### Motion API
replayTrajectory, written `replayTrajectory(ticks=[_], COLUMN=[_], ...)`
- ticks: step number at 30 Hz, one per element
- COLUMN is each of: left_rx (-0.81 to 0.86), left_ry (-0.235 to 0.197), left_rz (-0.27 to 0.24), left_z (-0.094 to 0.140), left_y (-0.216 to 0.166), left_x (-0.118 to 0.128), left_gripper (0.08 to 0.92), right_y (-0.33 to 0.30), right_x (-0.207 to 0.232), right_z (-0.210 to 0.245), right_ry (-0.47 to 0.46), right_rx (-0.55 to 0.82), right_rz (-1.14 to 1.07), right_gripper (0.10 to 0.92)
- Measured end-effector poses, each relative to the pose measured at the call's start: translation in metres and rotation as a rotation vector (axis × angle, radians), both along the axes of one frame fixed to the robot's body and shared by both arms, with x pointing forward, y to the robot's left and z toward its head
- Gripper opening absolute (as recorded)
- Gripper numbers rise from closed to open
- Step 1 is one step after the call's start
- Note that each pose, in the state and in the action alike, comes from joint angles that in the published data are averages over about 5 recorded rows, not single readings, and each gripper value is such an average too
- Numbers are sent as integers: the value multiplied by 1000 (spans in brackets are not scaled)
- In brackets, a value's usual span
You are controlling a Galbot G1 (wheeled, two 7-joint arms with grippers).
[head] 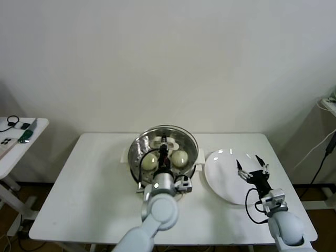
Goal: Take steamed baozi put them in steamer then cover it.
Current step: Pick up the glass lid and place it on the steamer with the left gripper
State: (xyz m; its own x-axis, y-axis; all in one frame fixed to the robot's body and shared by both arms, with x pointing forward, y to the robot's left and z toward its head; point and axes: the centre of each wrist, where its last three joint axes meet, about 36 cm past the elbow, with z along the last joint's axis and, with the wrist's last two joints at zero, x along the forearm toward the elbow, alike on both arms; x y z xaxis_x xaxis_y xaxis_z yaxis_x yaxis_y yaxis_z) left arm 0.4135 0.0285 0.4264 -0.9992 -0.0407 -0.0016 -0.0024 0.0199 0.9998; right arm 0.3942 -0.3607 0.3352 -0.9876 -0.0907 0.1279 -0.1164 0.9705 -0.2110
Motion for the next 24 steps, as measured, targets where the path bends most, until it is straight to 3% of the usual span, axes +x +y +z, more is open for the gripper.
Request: replayTrajectory(ticks=[24], left_rx=[25], left_ry=[20], left_rz=[7], left_z=[-13], left_y=[6], left_x=[4], left_gripper=[143], right_y=[-1], right_x=[-1], right_z=[-1], right_ry=[-8], right_rx=[-2], right_rz=[-4], right_gripper=[823])
